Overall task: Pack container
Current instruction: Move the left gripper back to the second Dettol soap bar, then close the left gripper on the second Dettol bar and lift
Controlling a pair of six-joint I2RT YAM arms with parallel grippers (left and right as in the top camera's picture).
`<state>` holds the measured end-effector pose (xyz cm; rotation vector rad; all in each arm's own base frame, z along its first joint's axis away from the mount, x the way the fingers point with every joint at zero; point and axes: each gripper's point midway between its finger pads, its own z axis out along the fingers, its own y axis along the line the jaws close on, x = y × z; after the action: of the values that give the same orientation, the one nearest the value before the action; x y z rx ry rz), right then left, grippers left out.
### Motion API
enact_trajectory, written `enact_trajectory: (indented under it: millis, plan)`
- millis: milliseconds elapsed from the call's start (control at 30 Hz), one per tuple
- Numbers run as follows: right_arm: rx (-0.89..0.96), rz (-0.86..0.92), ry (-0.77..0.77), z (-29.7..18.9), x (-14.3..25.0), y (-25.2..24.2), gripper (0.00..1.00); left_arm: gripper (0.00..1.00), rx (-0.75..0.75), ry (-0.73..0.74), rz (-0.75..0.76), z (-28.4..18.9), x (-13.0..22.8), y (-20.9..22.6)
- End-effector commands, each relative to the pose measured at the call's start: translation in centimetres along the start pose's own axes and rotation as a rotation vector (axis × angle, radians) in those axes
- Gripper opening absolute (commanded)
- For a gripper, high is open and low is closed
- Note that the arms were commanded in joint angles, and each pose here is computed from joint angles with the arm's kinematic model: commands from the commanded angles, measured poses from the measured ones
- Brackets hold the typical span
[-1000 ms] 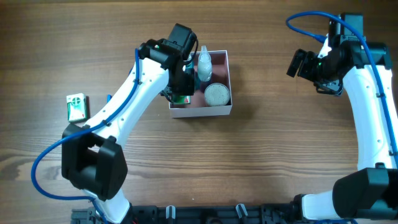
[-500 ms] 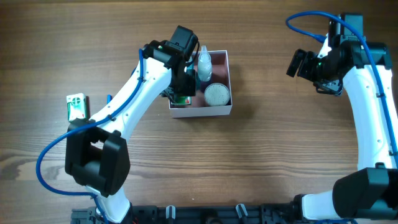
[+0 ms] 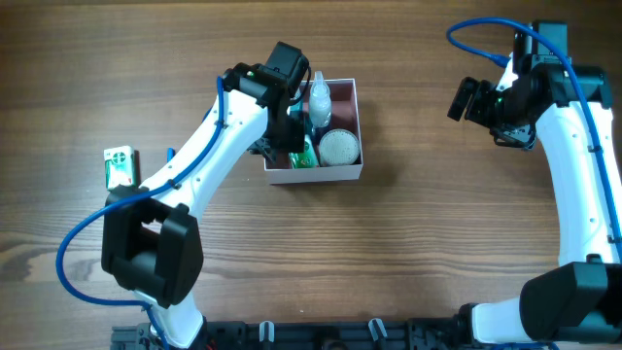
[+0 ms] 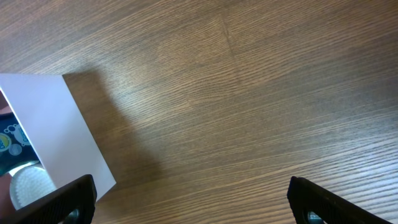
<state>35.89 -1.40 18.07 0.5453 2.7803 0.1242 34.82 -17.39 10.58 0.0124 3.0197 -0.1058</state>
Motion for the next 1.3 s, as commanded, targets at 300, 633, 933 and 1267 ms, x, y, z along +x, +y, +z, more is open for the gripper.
enact_trajectory:
  millis: [300,633,933,1267]
  plan:
    - [-0.006,-0.021,0.011,0.4,0.0,0.2,1.00,0.85,-0.147,-0.324,-0.398,-13.1,-1.3,16.5]
    - [-0.007,-0.021,0.010,0.4,0.0,0.2,1.00,0.91,-0.247,-0.193,-0.690,-8.2,3.3,32.2]
    - [-0.008,-0.021,0.007,0.4,0.0,0.2,1.00,1.00,-0.166,-0.076,-0.537,0.5,2.4,33.6]
    - [-0.007,-0.021,0.007,0.4,-0.1,0.2,1.00,1.00,-0.151,-0.014,-0.410,6.3,1.5,34.7]
